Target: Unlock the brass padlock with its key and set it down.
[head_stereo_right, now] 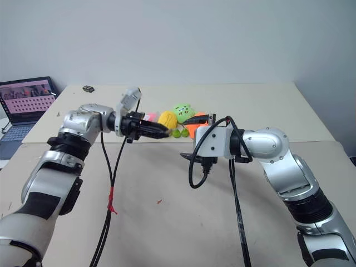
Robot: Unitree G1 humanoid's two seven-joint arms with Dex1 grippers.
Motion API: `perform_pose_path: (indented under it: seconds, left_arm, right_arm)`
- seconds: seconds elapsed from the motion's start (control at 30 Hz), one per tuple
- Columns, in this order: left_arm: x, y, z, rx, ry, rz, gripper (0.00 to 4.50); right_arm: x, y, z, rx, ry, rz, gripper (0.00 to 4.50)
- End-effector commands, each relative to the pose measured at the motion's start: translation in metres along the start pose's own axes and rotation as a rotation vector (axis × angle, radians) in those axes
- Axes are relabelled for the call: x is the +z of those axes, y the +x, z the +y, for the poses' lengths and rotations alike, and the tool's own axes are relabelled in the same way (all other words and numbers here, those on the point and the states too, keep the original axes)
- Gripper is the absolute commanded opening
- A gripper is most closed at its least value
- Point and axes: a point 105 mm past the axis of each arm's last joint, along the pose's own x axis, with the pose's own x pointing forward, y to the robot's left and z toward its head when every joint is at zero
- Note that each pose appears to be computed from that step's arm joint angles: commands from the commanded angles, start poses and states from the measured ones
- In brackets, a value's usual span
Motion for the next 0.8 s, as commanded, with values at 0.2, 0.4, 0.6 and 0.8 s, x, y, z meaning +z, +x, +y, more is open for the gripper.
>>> perform_pose_path:
  seconds: [0.2, 0.4, 0.6, 0.8]
  left_arm:
    - [0.013, 0.014, -0.004, -0.066, 0.082, 0.055, 0.79]
    - [0.012, 0.019, -0.009, -0.098, 0.118, 0.099, 0.79]
    - [0.013, 0.018, -0.019, -0.134, 0.15, 0.145, 0.79]
    - [0.011, 0.016, -0.021, -0.14, 0.142, 0.165, 0.79]
  right_arm:
    - [0.013, 0.004, 0.011, 0.023, -0.114, -0.07, 4.5]
    - [0.009, 0.005, 0.026, 0.071, -0.117, -0.072, 4.5]
    - [0.002, 0.004, 0.031, 0.071, -0.112, -0.065, 4.5]
    - [0.0, 0.005, 0.031, 0.07, -0.109, -0.068, 3.38]
